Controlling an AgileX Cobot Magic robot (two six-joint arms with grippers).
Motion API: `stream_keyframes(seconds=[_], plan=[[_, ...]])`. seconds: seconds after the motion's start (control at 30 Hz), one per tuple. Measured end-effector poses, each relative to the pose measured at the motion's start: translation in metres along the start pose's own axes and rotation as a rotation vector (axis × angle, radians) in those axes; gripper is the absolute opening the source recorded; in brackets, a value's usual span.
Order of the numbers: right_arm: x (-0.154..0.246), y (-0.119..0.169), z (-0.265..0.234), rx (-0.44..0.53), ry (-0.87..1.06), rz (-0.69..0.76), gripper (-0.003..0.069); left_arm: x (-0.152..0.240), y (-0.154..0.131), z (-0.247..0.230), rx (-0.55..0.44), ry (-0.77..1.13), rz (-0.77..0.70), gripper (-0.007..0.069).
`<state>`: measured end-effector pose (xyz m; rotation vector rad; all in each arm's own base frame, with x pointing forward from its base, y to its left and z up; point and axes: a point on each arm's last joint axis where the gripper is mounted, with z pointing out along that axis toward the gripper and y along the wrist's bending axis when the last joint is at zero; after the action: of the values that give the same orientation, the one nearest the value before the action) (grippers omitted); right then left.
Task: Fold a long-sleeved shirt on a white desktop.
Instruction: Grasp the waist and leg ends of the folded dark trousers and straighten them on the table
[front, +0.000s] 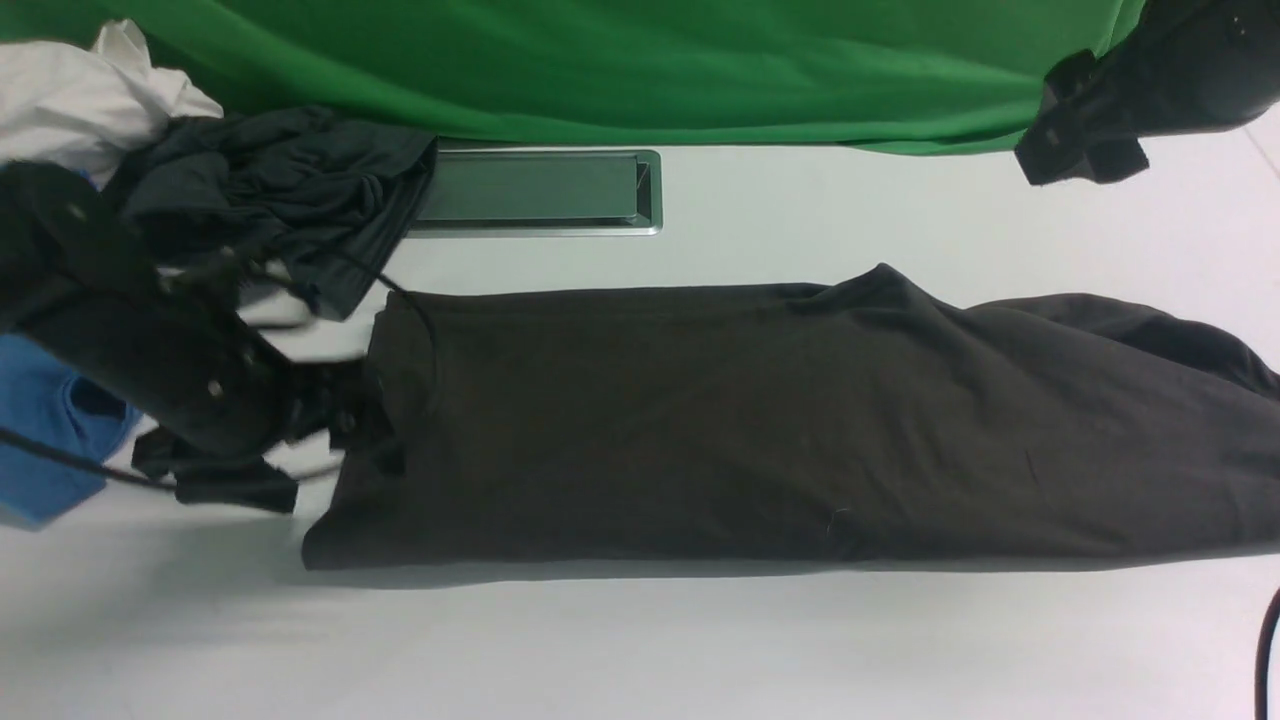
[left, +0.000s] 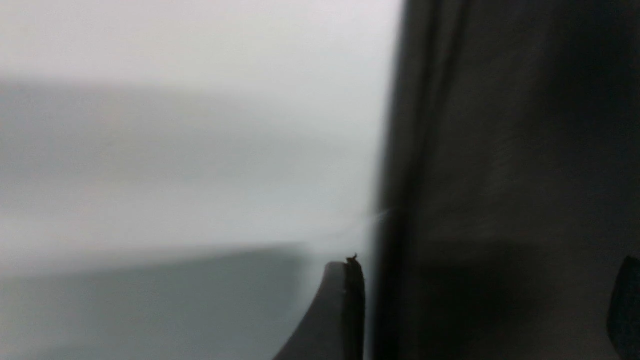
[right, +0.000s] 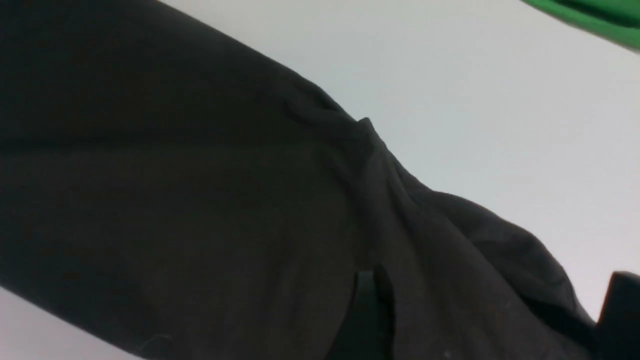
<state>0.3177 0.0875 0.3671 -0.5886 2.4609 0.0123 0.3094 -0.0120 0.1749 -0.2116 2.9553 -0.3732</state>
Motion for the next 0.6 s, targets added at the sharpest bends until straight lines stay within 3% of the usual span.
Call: stream_keyframes(seconds=[0.17,0.33,0.47,0.6], plan=[[-0.002,0.001,0.000,-0.007,-0.028,0.003,0.0548,0.005,0.001,0.016,-0.038,0.059,0.005,0.0694],[-0.003,0.001,0.000,-0.006,-0.032,0.002,0.0548,0.005,-0.008,0.027,0.077,0.123,0.011,0.0659],[-0.002,0.001,0.000,-0.009,-0.020,0.000,0.0548,0.004,-0.011,0.035,0.137,0.173,-0.024,0.0517],[0.001,0.001,-0.001,-0.013,0.000,0.009,0.0548,0.007,-0.012,0.043,0.163,0.225,-0.056,0.0215]])
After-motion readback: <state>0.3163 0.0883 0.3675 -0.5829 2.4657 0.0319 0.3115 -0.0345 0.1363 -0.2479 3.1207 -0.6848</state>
